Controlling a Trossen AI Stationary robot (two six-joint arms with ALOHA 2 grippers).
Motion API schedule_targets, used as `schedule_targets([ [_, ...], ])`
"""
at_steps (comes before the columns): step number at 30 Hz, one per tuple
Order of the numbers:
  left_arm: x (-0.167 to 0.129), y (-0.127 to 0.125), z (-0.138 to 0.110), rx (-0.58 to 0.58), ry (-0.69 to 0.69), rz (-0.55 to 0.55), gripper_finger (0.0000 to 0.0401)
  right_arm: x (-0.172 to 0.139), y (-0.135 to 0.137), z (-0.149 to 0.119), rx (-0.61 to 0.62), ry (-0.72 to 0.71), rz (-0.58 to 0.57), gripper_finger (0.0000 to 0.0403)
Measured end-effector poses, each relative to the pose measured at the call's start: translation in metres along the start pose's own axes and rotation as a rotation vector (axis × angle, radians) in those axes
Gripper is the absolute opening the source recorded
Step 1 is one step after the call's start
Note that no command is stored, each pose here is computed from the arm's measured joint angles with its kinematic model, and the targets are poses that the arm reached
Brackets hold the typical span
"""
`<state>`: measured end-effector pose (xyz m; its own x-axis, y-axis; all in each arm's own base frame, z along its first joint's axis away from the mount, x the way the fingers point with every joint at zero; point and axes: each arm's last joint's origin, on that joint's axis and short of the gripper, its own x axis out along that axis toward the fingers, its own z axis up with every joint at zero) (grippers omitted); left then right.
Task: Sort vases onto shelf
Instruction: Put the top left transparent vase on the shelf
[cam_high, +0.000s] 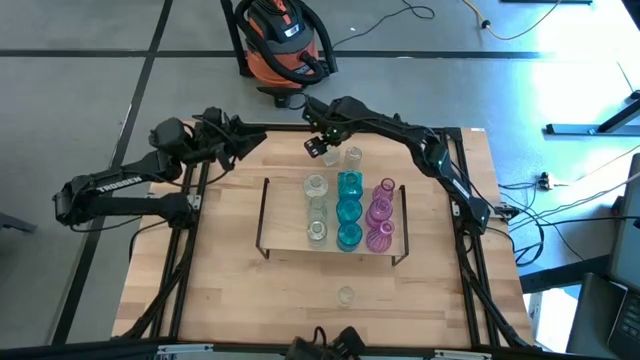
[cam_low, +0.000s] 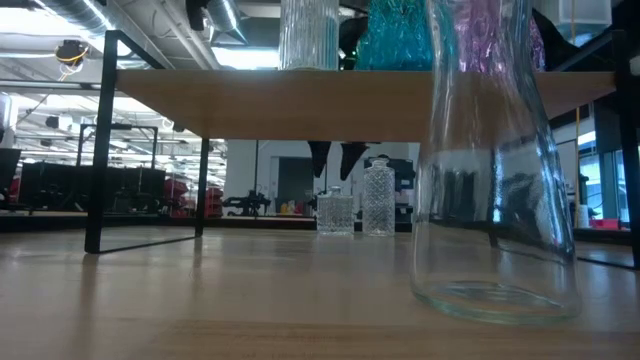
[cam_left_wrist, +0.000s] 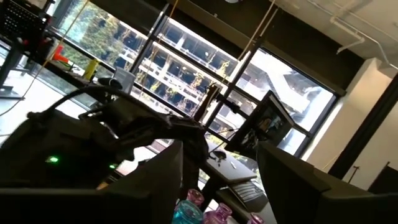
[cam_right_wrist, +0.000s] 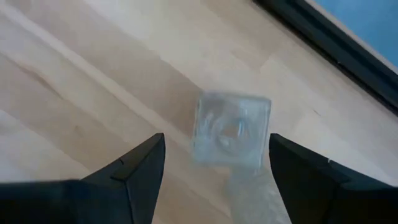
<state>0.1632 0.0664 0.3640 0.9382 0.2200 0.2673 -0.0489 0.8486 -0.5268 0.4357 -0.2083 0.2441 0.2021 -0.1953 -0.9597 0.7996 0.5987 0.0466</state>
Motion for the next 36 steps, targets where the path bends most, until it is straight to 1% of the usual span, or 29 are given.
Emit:
schedule_targets([
  [2, 0.0, -0.001, -0.001, -0.001, 0.004, -0.004, 0.0198, 0.004, -0.006, 0.001, 0.028, 0.018, 0.01, 0.0261],
  [7, 0.001, -0.003, -0.002, -0.004, 0.012, -0.014, 0.0198, 0.017, -0.017, 0.001, 0.054, 0.072, 0.015, 0.0258],
  [10, 0.001, -0.003, -0.002, -0.003, 0.012, -0.014, 0.0198, 0.023, -0.021, 0.0, 0.058, 0.088, 0.016, 0.0237],
  [13, 0.001, -0.003, -0.002, 0.002, 0.013, -0.013, 0.0198, 0.026, -0.019, 0.001, 0.039, 0.077, 0.035, 0.0194],
  [19, 0.001, -0.002, -0.002, 0.004, 0.014, -0.013, 0.0198, 0.026, -0.01, 0.004, -0.013, 0.022, 0.086, 0.0085],
  [21, 0.001, -0.002, -0.002, 0.005, 0.014, -0.012, 0.0198, 0.026, -0.009, 0.003, -0.036, 0.024, 0.094, 0.0059],
  [25, 0.001, -0.002, -0.002, 0.012, 0.015, -0.011, 0.0198, 0.025, -0.006, 0.001, -0.077, 0.031, 0.1, 0.0059],
  [29, 0.001, -0.002, -0.002, 0.025, 0.015, -0.012, 0.0198, 0.016, -0.002, -0.003, -0.093, 0.059, 0.114, 0.0059],
  [32, 0.001, -0.002, -0.003, 0.03, 0.015, -0.01, 0.0198, -0.006, 0.005, -0.004, -0.136, 0.033, 0.138, 0.0059],
  [35, 0.001, -0.002, -0.003, 0.03, 0.018, -0.008, 0.0198, -0.037, 0.014, -0.007, -0.205, -0.022, 0.162, 0.0059],
  [36, 0.001, -0.002, -0.003, 0.031, 0.018, -0.007, 0.0198, -0.048, 0.017, -0.009, -0.218, -0.054, 0.188, 0.0059],
])
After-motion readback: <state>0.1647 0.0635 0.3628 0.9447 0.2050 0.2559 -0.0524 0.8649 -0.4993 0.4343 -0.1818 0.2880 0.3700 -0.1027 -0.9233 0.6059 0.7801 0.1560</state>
